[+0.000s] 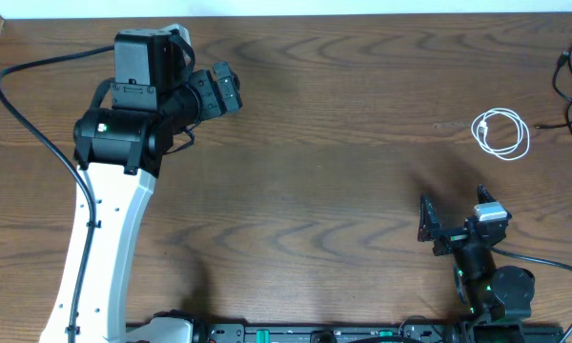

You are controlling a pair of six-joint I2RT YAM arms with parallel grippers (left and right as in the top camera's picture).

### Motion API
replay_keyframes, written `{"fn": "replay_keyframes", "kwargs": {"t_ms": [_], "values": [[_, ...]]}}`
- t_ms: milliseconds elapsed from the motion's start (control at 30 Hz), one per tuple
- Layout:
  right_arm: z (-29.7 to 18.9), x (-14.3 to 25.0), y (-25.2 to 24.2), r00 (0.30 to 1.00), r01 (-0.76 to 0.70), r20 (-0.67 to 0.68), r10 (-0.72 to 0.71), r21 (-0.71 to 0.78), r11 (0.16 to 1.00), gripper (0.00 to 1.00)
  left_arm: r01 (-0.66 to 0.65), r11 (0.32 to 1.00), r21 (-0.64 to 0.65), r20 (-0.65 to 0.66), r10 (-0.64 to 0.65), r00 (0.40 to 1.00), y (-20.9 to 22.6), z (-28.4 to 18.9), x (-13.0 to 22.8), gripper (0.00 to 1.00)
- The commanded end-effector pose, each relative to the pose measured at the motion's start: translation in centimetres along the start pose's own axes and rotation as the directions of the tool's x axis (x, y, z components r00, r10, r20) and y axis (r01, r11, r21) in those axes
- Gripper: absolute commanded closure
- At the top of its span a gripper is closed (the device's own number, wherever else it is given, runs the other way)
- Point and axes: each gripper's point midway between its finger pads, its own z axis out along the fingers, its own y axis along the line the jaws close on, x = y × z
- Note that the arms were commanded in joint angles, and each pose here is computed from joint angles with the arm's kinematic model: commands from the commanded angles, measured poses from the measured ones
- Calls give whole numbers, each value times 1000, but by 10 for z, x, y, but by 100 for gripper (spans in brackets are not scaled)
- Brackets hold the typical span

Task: Untangle cables

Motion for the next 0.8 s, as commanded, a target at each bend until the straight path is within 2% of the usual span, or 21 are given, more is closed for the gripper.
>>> {"fn": "replay_keyframes", "kwargs": {"t_ms": [0, 567, 767], "values": [[0, 0, 3, 1000, -1, 2, 1, -15, 1000, 1, -1, 1000, 3, 4, 1, 1000, -1, 0, -3, 0], [0, 0, 3, 1000, -1, 2, 1, -15, 1000, 1, -1, 1000, 0, 4, 1, 1000, 0, 0, -3, 0], [0, 0, 3, 1000, -1, 2, 1, -15, 1000, 1, -116, 982, -149, 80, 128, 988, 27, -21, -6, 0]]}}
